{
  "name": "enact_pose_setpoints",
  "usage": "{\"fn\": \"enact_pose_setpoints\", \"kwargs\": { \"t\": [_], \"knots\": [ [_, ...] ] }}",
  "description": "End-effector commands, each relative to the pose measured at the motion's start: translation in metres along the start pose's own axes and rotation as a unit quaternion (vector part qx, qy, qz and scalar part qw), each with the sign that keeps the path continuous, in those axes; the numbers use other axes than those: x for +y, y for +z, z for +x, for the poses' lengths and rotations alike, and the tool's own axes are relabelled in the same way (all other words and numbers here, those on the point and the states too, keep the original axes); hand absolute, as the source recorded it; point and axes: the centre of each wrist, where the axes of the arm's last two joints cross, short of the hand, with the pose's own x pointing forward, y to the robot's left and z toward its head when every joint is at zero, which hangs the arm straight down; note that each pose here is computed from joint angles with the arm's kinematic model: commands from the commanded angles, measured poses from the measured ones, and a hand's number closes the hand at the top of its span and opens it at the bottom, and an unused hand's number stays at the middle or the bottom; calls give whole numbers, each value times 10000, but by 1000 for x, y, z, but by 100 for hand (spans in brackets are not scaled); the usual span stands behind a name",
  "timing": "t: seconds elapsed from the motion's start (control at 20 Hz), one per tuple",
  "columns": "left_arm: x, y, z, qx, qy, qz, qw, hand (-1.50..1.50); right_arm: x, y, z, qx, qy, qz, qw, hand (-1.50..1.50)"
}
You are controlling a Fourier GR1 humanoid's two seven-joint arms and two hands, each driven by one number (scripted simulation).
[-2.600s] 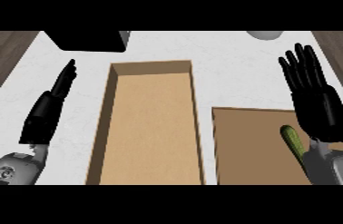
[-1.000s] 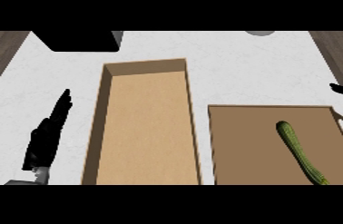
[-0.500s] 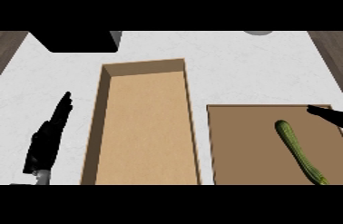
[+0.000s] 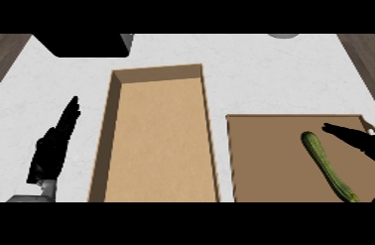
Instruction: Pick the squash from the tray and place it in the cardboard box
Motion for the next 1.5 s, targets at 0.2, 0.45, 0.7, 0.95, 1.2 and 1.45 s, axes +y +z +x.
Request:
{"fn": "enact_pose_setpoints", "kwargs": {
  "t": [0.2, 0.45, 0.7, 0.95, 1.2, 1.45],
  "knots": [
    [2, 1, -9, -44, 8, 89, 10000, 0, 10, -13, -18, 110, 37, 56, 9999, -150],
    [-16, 2, 11, 20, 10, 57, 10000, 0, 26, 0, -14, 128, 79, 70, 9999, -150],
    [14, 7, -16, -27, -16, 23, 10000, 0, 12, -15, -2, 84, 1, -5, 10000, -150],
    [3, -5, 4, 37, -7, -52, 10000, 0, 28, -15, -12, 105, -107, -79, 9999, -150],
    [-16, 5, -2, -67, -31, 33, 10000, 0, 49, -31, -18, 79, 14, -15, 10000, -150],
    [-8, 8, 6, -46, -81, 68, 9999, 0, 35, -42, -11, 106, 106, 85, 9999, -150]
  ]
}}
